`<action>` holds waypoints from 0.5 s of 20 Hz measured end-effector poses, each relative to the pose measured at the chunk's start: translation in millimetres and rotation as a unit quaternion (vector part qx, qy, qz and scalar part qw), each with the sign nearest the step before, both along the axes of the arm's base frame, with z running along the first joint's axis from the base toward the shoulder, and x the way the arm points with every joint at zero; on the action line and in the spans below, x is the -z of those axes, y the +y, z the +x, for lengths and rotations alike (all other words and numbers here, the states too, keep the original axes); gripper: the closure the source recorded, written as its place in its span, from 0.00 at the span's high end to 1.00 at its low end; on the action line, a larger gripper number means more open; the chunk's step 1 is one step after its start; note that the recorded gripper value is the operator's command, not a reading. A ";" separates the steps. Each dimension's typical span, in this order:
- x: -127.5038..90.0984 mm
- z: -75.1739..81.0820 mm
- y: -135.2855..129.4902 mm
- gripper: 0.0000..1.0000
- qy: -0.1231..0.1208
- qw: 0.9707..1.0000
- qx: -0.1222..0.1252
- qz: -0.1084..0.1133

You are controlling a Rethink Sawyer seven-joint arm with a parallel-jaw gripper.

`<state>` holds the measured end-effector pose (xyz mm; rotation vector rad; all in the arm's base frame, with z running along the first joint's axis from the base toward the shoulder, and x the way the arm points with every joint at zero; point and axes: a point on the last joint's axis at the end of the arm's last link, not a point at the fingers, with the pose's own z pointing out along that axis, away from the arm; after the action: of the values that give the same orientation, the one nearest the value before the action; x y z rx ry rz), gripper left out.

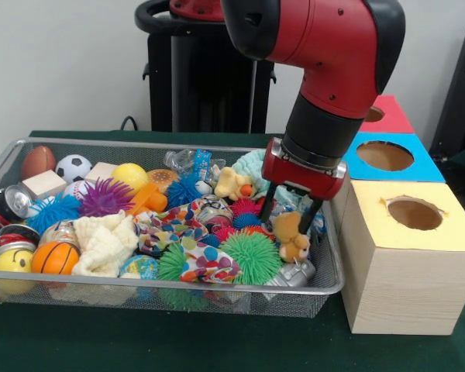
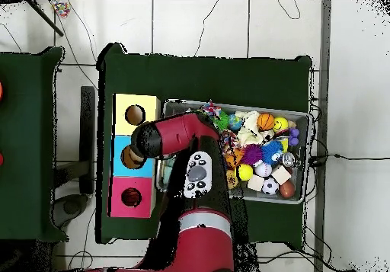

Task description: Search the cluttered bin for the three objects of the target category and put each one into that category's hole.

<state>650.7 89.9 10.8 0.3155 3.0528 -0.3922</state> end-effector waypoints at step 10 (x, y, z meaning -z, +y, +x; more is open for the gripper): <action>-1.9 7.9 5.8 0.00 -0.007 1.000 -0.003 0.005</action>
<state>658.6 95.7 12.7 0.3078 3.0420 -0.3723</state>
